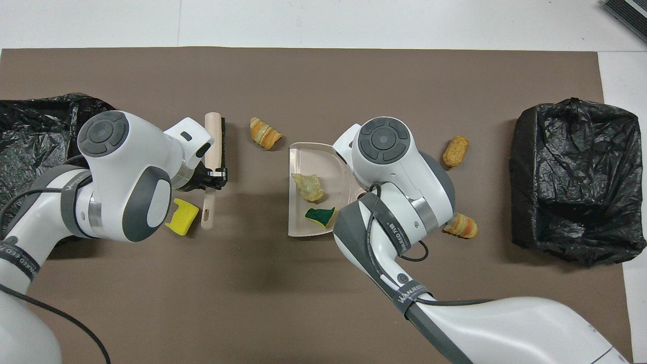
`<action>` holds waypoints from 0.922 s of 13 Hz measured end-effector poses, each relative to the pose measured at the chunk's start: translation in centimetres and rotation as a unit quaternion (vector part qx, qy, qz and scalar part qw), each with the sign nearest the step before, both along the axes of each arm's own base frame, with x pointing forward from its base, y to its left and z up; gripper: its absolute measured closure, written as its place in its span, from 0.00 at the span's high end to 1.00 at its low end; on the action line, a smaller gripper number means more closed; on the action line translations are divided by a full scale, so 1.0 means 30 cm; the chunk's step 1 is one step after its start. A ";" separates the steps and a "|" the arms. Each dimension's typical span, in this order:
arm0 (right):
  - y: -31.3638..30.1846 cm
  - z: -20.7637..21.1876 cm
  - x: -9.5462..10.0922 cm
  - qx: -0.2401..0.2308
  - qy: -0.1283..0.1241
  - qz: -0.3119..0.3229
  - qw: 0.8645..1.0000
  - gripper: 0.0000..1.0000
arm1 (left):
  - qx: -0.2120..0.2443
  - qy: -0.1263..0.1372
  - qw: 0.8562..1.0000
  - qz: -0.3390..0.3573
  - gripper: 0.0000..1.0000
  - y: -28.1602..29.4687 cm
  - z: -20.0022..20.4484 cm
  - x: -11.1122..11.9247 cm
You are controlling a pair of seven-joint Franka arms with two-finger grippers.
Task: Sweep and dump trash in bin
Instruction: 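Sweep the remaining bread pieces into the dustpan with the left gripper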
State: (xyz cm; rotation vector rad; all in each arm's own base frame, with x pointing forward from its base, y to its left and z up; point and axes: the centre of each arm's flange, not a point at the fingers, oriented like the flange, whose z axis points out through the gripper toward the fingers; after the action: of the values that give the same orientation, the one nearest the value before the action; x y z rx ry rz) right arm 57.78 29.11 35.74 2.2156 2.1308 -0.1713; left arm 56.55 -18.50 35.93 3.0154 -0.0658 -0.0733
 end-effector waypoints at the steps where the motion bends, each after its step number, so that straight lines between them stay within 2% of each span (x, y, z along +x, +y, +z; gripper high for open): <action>1: -0.001 -0.002 -0.001 0.000 0.001 0.000 1.000 0.31 | -0.001 -0.001 1.000 -0.027 0.25 -0.016 -0.017 -0.002; 3: -0.002 -0.006 -0.004 -0.001 0.002 -0.002 1.000 0.31 | -0.006 -0.006 0.996 -0.085 0.25 -0.071 -0.019 -0.024; 5: -0.004 -0.010 -0.011 -0.002 0.003 -0.006 1.000 0.31 | -0.006 0.001 0.991 -0.137 0.25 -0.162 -0.029 -0.079; 8: -0.009 -0.010 -0.020 -0.004 0.005 -0.007 1.000 0.31 | 0.006 0.060 0.979 -0.196 0.25 -0.310 -0.018 -0.232; 10: -0.009 -0.005 -0.022 -0.004 0.004 -0.007 1.000 0.31 | 0.014 0.081 0.970 -0.230 0.25 -0.405 0.018 -0.329; 12: -0.010 -0.004 -0.025 -0.004 0.004 -0.007 1.000 0.31 | 0.019 0.096 0.965 -0.242 0.25 -0.430 0.047 -0.373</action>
State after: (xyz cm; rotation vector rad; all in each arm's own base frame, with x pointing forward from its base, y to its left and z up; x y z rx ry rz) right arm 57.03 28.80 35.63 2.2305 2.1146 -0.1897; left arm 45.35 -31.41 37.34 2.9349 -0.7848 -0.4120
